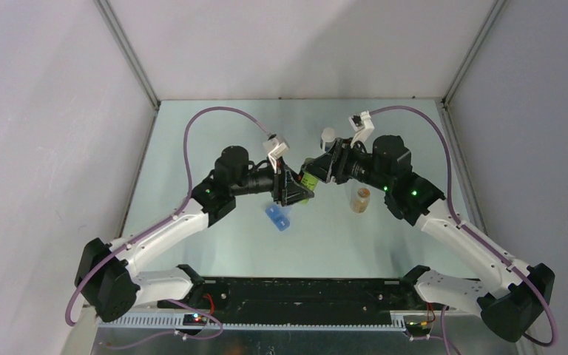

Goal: Sort the pills into containers
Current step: Unscrew the lid of the pill bottle.

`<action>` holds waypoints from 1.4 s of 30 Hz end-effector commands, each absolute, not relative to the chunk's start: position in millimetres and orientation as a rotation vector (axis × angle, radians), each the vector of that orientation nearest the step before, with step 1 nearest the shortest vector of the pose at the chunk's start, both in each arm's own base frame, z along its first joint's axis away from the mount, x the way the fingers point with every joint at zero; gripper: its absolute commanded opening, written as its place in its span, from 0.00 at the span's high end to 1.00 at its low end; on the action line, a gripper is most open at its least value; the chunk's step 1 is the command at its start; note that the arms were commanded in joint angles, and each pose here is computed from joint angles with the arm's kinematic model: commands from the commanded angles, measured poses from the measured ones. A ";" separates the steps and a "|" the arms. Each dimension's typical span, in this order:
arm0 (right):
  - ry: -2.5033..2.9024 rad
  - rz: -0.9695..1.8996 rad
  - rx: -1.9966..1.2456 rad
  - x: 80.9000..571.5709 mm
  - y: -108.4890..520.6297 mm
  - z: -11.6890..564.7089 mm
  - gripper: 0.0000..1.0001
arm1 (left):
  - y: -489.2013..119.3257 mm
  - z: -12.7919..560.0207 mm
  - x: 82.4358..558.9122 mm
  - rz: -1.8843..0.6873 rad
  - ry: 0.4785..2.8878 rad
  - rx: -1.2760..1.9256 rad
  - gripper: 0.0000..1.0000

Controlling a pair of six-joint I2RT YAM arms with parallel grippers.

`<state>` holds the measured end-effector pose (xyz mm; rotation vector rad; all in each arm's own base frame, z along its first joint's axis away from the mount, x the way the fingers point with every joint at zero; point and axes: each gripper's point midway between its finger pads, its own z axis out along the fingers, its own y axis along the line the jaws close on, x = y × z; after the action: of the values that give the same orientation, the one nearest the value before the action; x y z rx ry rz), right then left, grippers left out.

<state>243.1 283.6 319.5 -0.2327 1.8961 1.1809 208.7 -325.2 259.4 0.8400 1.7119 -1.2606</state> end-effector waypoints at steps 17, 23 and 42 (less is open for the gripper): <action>1.500 1.404 -0.882 193.0 261.3 351.9 1.00 | -329.1 281.4 193.9 -1.328 1.598 0.940 1.00; 1.514 1.345 -0.787 201.1 256.4 359.2 0.62 | -331.1 285.1 190.5 -1.363 1.574 0.945 1.00; 1.766 1.140 -0.069 248.7 262.7 342.0 0.32 | -326.0 292.7 212.0 -1.286 1.558 0.771 1.00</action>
<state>238.6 268.8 333.8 -0.1839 1.7821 1.1719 206.7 -329.7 267.3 0.8242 1.6515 -1.3051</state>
